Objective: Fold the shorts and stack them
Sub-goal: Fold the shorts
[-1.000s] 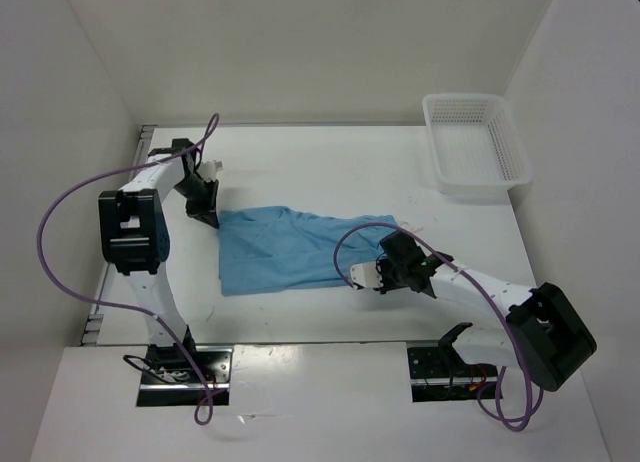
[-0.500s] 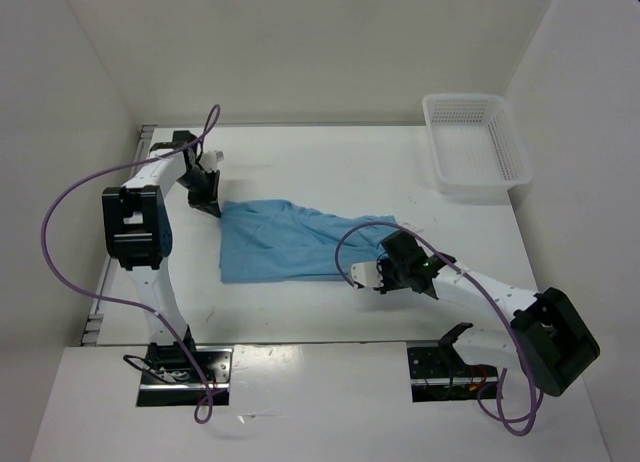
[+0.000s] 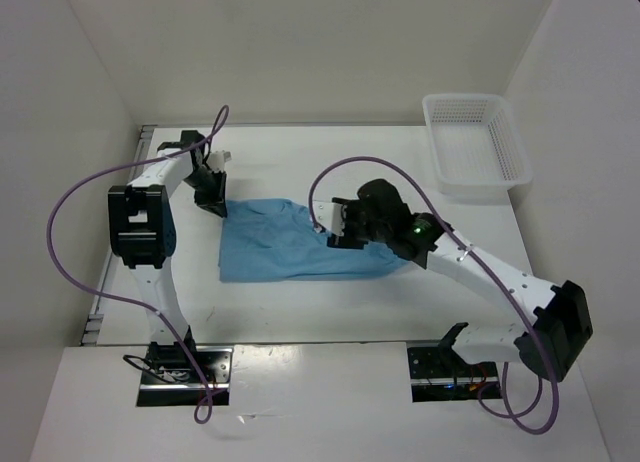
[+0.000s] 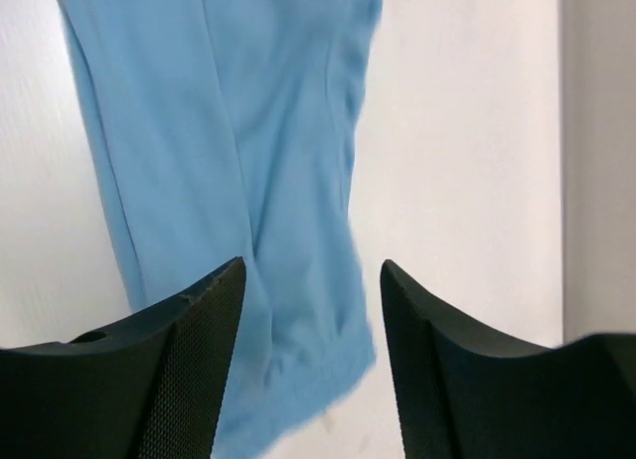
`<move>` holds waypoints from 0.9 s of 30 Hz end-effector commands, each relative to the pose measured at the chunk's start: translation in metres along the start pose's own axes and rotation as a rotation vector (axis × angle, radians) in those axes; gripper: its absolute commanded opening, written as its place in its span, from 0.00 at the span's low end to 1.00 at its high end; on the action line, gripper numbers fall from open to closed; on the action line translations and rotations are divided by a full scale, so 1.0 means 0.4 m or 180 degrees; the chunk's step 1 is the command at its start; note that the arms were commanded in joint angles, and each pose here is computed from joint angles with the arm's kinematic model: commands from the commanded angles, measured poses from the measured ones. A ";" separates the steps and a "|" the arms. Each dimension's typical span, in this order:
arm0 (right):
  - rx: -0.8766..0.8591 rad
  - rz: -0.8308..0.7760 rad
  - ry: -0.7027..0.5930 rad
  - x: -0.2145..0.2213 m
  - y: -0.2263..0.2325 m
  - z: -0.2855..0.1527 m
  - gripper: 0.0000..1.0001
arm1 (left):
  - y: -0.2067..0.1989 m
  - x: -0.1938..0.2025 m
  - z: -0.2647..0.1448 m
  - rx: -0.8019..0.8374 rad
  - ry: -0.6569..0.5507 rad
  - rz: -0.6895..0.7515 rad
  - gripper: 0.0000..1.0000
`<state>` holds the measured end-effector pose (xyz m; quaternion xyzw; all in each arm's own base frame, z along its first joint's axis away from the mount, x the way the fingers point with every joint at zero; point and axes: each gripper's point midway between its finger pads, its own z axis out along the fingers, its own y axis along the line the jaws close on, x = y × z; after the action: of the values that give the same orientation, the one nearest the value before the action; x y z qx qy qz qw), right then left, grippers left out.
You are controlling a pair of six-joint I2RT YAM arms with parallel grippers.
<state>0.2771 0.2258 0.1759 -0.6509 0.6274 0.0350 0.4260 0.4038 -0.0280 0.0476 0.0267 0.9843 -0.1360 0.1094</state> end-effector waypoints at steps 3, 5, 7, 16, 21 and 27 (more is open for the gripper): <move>-0.0441 0.0159 -0.0528 -0.173 0.111 0.109 0.58 | 0.002 -0.034 -0.004 0.0014 -0.0136 0.0039 0.23; -0.0616 0.0150 -0.0594 -0.202 0.159 0.156 0.53 | 0.006 -0.033 -0.004 -0.0015 -0.0134 0.0039 0.24; -0.0551 0.0220 -0.0772 -0.254 0.138 0.190 0.49 | -0.001 -0.043 -0.012 0.0019 -0.0193 0.0057 0.29; -0.0697 0.0637 -0.0465 -0.272 0.132 0.416 0.40 | -0.030 0.009 -0.004 -0.0104 -0.0107 0.0188 0.41; -0.0749 0.0600 -0.0367 -0.253 0.159 0.467 0.40 | -0.042 0.035 0.042 -0.0140 -0.0005 0.0264 0.41; -0.1006 0.0419 -0.0203 -0.198 0.241 0.471 0.32 | -0.045 0.050 0.081 -0.0103 0.0057 0.0277 0.25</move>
<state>0.2843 0.4101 0.0574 -0.6484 0.6584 0.1763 0.3392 0.3835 -0.0545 0.0204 0.0667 0.9865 -0.1158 0.0948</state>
